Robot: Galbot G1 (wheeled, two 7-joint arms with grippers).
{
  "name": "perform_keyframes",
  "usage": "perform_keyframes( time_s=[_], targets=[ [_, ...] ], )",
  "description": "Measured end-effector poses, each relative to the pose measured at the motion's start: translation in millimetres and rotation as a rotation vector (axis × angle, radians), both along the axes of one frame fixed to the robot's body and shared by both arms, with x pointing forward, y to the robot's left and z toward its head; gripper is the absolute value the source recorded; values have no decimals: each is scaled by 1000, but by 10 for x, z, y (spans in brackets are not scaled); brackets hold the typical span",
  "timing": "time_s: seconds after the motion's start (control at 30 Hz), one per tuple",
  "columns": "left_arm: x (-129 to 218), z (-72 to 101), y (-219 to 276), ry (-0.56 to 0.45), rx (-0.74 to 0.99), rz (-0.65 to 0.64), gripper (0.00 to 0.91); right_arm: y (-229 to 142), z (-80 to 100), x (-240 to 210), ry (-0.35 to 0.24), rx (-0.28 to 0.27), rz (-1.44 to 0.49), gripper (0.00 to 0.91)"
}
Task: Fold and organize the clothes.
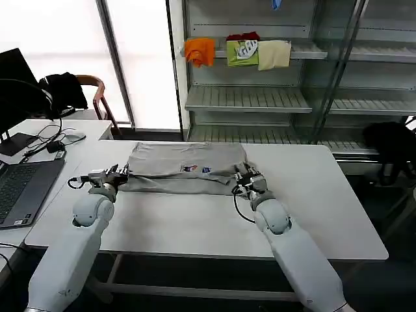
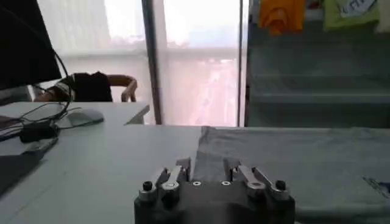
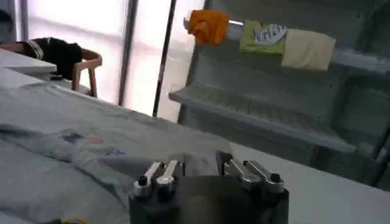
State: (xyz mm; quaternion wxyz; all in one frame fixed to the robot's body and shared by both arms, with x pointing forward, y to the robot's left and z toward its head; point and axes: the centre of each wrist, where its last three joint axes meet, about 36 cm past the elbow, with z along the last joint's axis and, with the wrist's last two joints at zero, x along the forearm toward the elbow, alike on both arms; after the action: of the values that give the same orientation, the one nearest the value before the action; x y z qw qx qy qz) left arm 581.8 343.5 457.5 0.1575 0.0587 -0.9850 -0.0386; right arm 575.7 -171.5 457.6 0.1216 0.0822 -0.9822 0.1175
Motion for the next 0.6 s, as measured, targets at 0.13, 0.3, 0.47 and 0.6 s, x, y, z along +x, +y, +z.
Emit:
perform_keyframes(
  time_s=[0.13, 0.3, 0.47, 0.6],
  targets=[
    [-53, 76, 45, -3, 22, -2, 907, -40, 87, -56, 0, 18, -4, 907],
    [-192, 189, 111, -6, 32, -26, 907, -158, 106, -244, -15, 59, 8, 907],
    [-393, 187, 164, -3, -2, -67, 907, -241, -19, -519, -7, 129, 30, 907],
    [-520, 98, 229, 14, -39, -90, 907, -274, -161, -702, 22, 171, 42, 907]
  ],
)
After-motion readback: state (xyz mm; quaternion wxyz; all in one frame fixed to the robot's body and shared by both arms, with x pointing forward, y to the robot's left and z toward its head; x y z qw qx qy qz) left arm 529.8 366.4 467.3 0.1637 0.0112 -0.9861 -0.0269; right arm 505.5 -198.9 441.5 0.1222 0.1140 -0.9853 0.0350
